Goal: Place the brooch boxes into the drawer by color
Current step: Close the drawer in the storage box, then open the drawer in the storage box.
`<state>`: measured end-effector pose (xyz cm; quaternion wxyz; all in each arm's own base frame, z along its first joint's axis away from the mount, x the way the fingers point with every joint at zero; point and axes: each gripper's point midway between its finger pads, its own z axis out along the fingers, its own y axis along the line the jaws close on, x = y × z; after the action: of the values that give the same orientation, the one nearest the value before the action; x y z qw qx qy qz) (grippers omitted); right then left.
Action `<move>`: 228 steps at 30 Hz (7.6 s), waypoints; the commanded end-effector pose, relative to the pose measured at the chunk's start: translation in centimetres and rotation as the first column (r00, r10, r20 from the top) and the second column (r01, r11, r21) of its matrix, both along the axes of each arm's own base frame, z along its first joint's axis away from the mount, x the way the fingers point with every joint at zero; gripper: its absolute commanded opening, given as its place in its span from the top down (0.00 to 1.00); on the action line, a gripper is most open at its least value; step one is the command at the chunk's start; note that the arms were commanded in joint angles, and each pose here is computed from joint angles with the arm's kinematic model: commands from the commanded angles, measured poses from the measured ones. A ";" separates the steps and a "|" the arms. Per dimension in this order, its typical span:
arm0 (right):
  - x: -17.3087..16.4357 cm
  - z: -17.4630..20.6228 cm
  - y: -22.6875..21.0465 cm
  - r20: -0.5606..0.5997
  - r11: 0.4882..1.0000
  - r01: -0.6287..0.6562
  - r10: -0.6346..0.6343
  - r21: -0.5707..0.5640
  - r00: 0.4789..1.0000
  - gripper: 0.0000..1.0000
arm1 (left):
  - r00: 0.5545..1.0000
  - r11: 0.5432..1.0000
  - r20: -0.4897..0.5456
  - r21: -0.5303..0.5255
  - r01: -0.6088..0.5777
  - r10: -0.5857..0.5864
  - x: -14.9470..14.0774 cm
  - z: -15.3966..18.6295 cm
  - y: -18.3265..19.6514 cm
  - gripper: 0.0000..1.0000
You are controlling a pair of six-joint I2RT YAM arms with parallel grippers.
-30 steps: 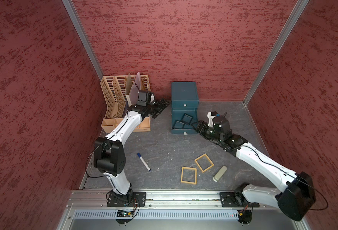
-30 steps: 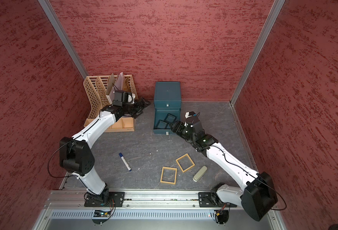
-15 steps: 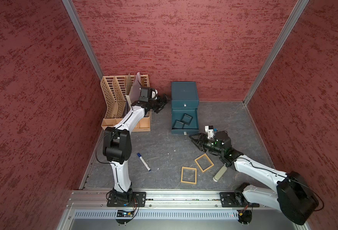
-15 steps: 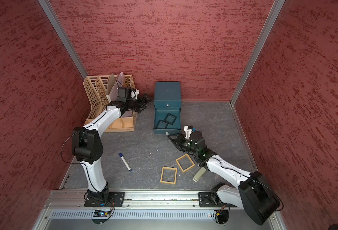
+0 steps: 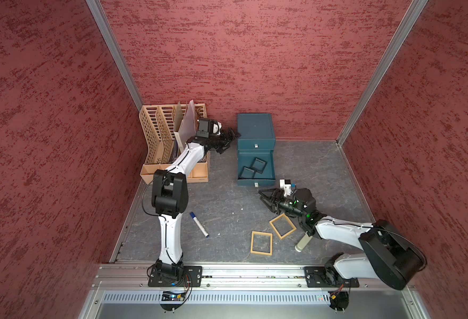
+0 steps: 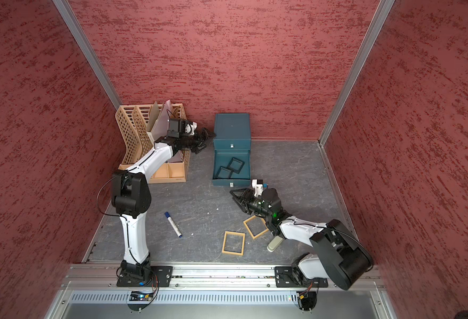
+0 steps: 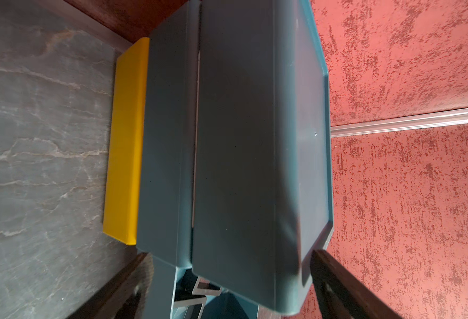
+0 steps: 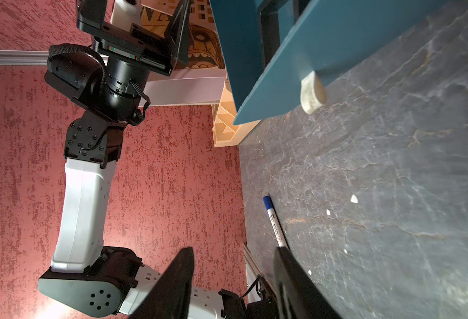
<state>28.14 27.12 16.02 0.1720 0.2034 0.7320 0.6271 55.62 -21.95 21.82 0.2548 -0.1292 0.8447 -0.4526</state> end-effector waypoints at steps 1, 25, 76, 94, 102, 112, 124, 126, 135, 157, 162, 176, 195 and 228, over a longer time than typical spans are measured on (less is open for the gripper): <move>-0.1 0.5 0.4 0.011 0.996 -0.005 0.005 0.088 1.000 0.49 | 1.000 0.999 -0.009 0.019 0.027 -0.027 0.2 -0.6 -0.4 0.07; 4.9 -3.4 0.3 -0.019 0.974 0.194 -0.193 0.116 0.981 0.63 | 0.997 0.994 -0.070 0.113 -0.005 0.013 -0.1 -3.4 0.2 0.13; 10.2 -3.0 0.4 0.007 0.932 0.333 -0.337 0.142 0.941 1.00 | 0.997 0.991 -0.076 0.133 -0.002 0.013 -0.4 -3.6 0.3 0.14; 13.2 -0.5 0.7 0.026 0.924 0.368 -0.372 0.103 0.928 1.00 | 0.997 0.990 -0.078 0.140 -0.002 0.013 -0.6 -3.8 0.1 0.14; 15.5 0.0 0.8 0.028 0.918 0.383 -0.388 0.100 0.921 1.00 | 0.997 0.989 -0.077 0.146 0.003 0.008 -0.7 -3.7 0.1 0.14; 18.6 -0.8 0.2 -0.002 0.907 0.415 -0.416 0.070 0.909 1.00 | 0.997 0.989 -0.081 0.148 0.005 0.007 -0.8 -3.8 0.0 0.14; 22.1 -1.7 -0.2 -0.038 0.892 0.446 -0.444 0.072 0.895 1.00 | 0.996 0.988 -0.085 0.152 0.005 0.009 -0.8 -4.1 -0.1 0.14; 22.5 -1.7 -0.3 -0.042 0.888 0.453 -0.451 0.071 0.891 1.00 | 0.996 0.988 -0.087 0.152 0.005 0.008 -0.8 -4.2 -0.1 0.15; 23.7 -2.3 -0.5 -0.065 0.882 0.468 -0.464 0.061 0.883 1.00 | 0.996 0.988 -0.085 0.154 0.007 0.006 -0.8 -4.2 -0.2 0.15; 25.7 -2.6 -0.7 -0.102 0.864 0.498 -0.491 0.069 0.865 0.87 | 0.996 0.988 -0.087 0.155 0.010 0.003 -1.0 -4.1 -0.6 0.15; 24.3 -1.1 -1.4 -0.079 0.861 0.501 -0.496 0.090 0.865 0.58 | 0.996 0.988 -0.084 0.153 0.008 0.004 -1.0 -4.0 -0.6 0.15; 18.9 -1.4 -2.8 -0.077 0.877 0.462 -0.455 0.134 0.887 0.39 | 0.996 0.987 -0.094 0.161 0.013 0.003 -1.3 -4.2 -0.3 0.15; 19.8 -8.1 -1.5 -0.111 0.901 0.424 -0.414 0.093 0.904 0.42 | 0.995 0.987 -0.097 0.159 0.011 0.005 -1.2 -4.0 -0.3 0.15; 25.9 -10.3 -1.0 -0.113 0.846 0.519 -0.508 0.120 0.854 0.71 | 0.995 0.987 -0.099 0.162 0.009 0.007 -1.3 -3.8 -0.1 0.15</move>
<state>53.06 26.75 5.88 0.2816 0.4125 0.6192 0.6059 56.08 -22.23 20.93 0.2655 -0.1240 0.8640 -0.4094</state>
